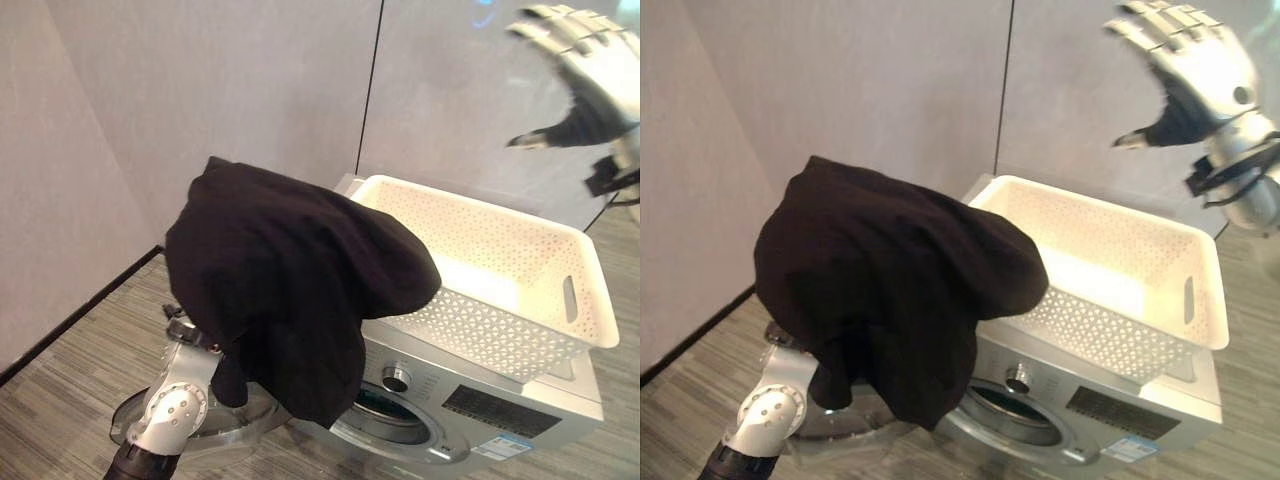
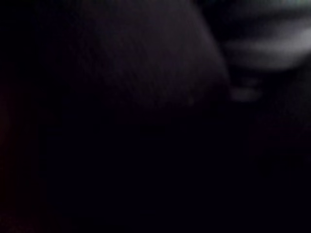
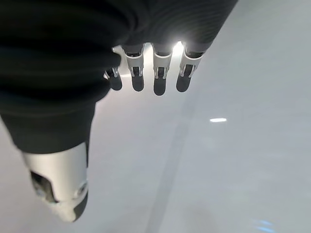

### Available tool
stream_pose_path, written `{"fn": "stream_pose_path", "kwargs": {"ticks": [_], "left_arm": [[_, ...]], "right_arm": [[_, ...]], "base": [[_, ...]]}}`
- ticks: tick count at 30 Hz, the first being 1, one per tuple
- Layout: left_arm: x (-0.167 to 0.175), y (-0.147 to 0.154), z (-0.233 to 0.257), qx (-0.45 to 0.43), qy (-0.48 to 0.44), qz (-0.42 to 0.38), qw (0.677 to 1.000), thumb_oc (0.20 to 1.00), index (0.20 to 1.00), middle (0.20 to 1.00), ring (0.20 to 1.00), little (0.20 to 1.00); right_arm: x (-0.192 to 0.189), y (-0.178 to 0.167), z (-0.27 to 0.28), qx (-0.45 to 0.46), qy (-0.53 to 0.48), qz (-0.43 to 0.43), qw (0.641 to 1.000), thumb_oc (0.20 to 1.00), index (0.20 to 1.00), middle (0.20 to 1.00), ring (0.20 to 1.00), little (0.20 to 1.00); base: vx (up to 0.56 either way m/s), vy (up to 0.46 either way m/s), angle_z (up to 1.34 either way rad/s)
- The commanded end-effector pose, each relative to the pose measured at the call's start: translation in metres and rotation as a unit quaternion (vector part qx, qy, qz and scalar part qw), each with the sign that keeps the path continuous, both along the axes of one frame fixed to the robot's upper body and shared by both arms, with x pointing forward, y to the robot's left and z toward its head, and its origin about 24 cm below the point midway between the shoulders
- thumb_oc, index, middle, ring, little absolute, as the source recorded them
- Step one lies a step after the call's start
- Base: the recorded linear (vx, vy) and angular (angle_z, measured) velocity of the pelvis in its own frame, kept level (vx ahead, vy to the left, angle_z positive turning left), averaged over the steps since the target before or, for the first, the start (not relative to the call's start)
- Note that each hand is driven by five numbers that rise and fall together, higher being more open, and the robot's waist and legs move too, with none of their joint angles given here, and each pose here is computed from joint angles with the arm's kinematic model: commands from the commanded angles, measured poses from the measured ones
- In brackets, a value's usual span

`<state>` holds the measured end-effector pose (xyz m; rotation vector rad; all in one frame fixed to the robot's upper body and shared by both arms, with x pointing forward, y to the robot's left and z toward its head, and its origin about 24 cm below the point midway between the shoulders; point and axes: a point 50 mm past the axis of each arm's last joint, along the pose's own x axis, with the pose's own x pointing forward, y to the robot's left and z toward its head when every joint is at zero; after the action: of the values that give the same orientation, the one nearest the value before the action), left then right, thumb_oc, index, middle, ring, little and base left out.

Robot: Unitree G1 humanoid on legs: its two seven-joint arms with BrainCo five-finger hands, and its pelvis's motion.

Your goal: Grab the laundry basket,head to the washer,open it,put in the laundry and shut it.

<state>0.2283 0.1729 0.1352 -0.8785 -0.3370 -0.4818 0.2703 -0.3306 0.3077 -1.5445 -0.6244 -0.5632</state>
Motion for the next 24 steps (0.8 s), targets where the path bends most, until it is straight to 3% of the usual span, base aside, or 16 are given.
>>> {"fn": "stream_pose_path", "kwargs": {"ticks": [1, 8, 9, 11, 12, 13, 14, 16, 17, 18, 19, 20, 22, 24], "left_arm": [[-0.013, 0.007, 0.024, 0.018, -0.059, -0.014, 0.998, 0.2, 0.2, 0.2, 0.2, 0.2], [-0.023, 0.027, 0.004, 0.029, -0.006, 0.013, 0.999, 0.2, 0.2, 0.2, 0.2, 0.2], [-0.025, 0.031, -0.006, 0.022, 0.02, 0.023, 0.999, 0.2, 0.2, 0.2, 0.2, 0.2], [-0.026, 0.032, -0.009, 0.019, 0.026, 0.025, 0.999, 0.2, 0.2, 0.2, 0.2, 0.2], [-0.029, 0.036, -0.016, 0.017, 0.042, 0.032, 0.998, 0.2, 0.2, 0.2, 0.2, 0.2], [-0.029, 0.038, -0.018, 0.017, 0.047, 0.035, 0.998, 0.2, 0.2, 0.2, 0.2, 0.2], [-0.029, 0.037, -0.018, 0.018, 0.047, 0.033, 0.998, 0.2, 0.2, 0.2, 0.2, 0.2], [-0.033, 0.039, -0.024, 0.022, 0.058, 0.031, 0.998, 0.2, 0.2, 0.2, 0.2, 0.2], [-0.033, 0.04, -0.025, 0.025, 0.06, 0.028, 0.998, 0.2, 0.2, 0.2, 0.2, 0.2], [-0.033, 0.039, -0.025, 0.025, 0.06, 0.028, 0.998, 0.2, 0.2, 0.2, 0.2, 0.2], [-0.035, 0.042, -0.026, 0.037, 0.061, 0.027, 0.997, 0.2, 0.2, 0.2, 0.2, 0.2], [-0.037, 0.041, -0.027, 0.034, 0.064, 0.021, 0.997, 0.2, 0.2, 0.2, 0.2, 0.2], [-0.039, 0.041, -0.029, 0.037, 0.068, 0.015, 0.997, 0.2, 0.2, 0.2, 0.2, 0.2], [-0.042, 0.039, -0.033, 0.034, 0.079, -0.001, 0.996, 0.2, 0.2, 0.2, 0.2, 0.2]], "right_arm": [[-0.029, -0.051, 0.019, 0.077, -0.118, -0.099, 0.985, 1.0, 1.0, 1.0, 1.0, 1.0], [-0.098, -0.123, -0.033, 0.217, -0.179, -0.22, 0.934, 1.0, 1.0, 1.0, 1.0, 1.0], [-0.114, -0.141, -0.065, 0.306, -0.202, -0.238, 0.899, 1.0, 1.0, 1.0, 1.0, 1.0], [-0.123, -0.149, -0.082, 0.343, -0.213, -0.25, 0.88, 1.0, 1.0, 1.0, 1.0, 1.0], [-0.152, -0.166, -0.126, 0.412, -0.22, -0.306, 0.83, 1.0, 1.0, 1.0, 1.0, 1.0], [-0.165, -0.172, -0.144, 0.446, -0.223, -0.33, 0.801, 1.0, 1.0, 1.0, 1.0, 1.0], [-0.168, -0.174, -0.144, 0.448, -0.224, -0.329, 0.8, 1.0, 1.0, 1.0, 1.0, 1.0], [-0.205, -0.177, -0.21, 0.549, -0.227, -0.389, 0.704, 1.0, 1.0, 1.0, 1.0, 1.0], [-0.223, -0.178, -0.226, 0.572, -0.222, -0.409, 0.675, 1.0, 1.0, 1.0, 1.0, 1.0], [-0.224, -0.178, -0.226, 0.573, -0.222, -0.408, 0.675, 1.0, 1.0, 1.0, 1.0, 1.0], [-0.252, -0.17, -0.264, 0.624, -0.205, -0.447, 0.607, 1.0, 1.0, 1.0, 1.0, 1.0], [-0.269, -0.16, -0.288, 0.649, -0.183, -0.473, 0.567, 1.0, 1.0, 1.0, 1.0, 1.0], [-0.296, -0.136, -0.328, 0.686, -0.127, -0.513, 0.501, 1.0, 1.0, 1.0, 1.0, 1.0], [-0.303, -0.116, -0.352, 0.705, -0.073, -0.53, 0.465, 1.0, 1.0, 1.0, 1.0, 1.0]], "base": [[-0.01, 0.002, 0.18], [-0.01, 0.0, 0.07], [0.0, 0.0, 0.0], [0.0, 0.0, 0.0], [0.0, 0.0, 0.0], [0.0, 0.0, 0.0], [0.0, -0.034, 0.01], [0.0, -0.041, -0.01], [0.0, 0.0, 0.0], [-0.04, -0.034, -0.03], [0.0, -0.039, -0.07], [-0.01, -0.05, -0.09], [0.0, -0.037, -0.07], [-0.01, -0.019, -0.05]]}}
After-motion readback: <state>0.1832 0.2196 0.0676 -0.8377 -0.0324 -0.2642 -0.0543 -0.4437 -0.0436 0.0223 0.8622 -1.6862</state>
